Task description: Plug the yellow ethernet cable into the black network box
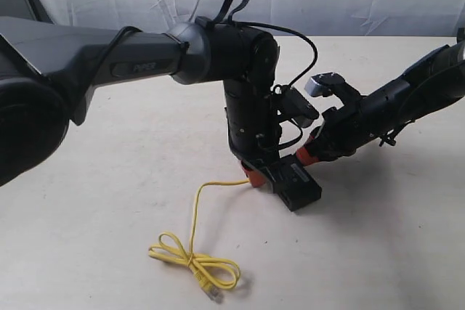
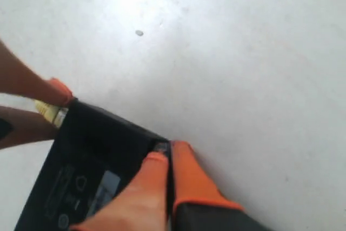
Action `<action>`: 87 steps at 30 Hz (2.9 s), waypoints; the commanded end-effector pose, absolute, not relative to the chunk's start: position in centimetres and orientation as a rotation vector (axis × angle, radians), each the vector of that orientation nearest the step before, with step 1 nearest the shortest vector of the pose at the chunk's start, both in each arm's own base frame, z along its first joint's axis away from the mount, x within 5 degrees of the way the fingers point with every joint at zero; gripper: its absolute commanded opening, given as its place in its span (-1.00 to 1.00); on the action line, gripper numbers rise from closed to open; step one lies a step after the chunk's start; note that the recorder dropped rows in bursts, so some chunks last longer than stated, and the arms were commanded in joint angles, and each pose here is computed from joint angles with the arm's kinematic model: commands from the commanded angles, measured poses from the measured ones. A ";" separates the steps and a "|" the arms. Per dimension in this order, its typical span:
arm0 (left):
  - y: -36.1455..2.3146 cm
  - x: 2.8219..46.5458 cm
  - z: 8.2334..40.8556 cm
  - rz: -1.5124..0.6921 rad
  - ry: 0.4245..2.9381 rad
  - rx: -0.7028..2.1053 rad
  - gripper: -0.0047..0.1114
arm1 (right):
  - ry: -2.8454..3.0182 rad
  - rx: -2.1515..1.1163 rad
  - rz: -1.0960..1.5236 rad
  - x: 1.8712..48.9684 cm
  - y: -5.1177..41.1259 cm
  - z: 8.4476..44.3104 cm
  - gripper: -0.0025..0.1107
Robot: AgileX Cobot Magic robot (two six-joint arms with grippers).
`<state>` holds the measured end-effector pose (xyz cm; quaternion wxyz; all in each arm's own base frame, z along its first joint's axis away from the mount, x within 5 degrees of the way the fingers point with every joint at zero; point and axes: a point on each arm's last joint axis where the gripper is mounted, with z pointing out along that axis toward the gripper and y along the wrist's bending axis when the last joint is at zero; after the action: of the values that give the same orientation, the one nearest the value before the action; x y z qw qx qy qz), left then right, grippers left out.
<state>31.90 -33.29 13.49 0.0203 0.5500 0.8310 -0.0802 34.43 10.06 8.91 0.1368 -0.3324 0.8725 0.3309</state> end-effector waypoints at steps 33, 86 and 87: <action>-34.2 32.5 13.9 -0.249 2.659 1.356 0.01 | 2.492 -0.953 1.089 34.0 11.1 9.5 -0.97; -17.9 33.1 27.6 -0.101 2.730 1.088 -0.92 | 2.925 -0.527 0.092 34.0 4.6 20.6 -0.97; -17.1 33.0 27.9 -0.099 2.730 1.060 -0.92 | 2.928 -0.485 0.069 33.9 4.0 21.1 -0.97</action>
<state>33.59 -19.07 26.80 0.0918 0.3852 0.9177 -0.0330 34.30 5.60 19.87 0.0936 -0.1919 0.9750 0.0617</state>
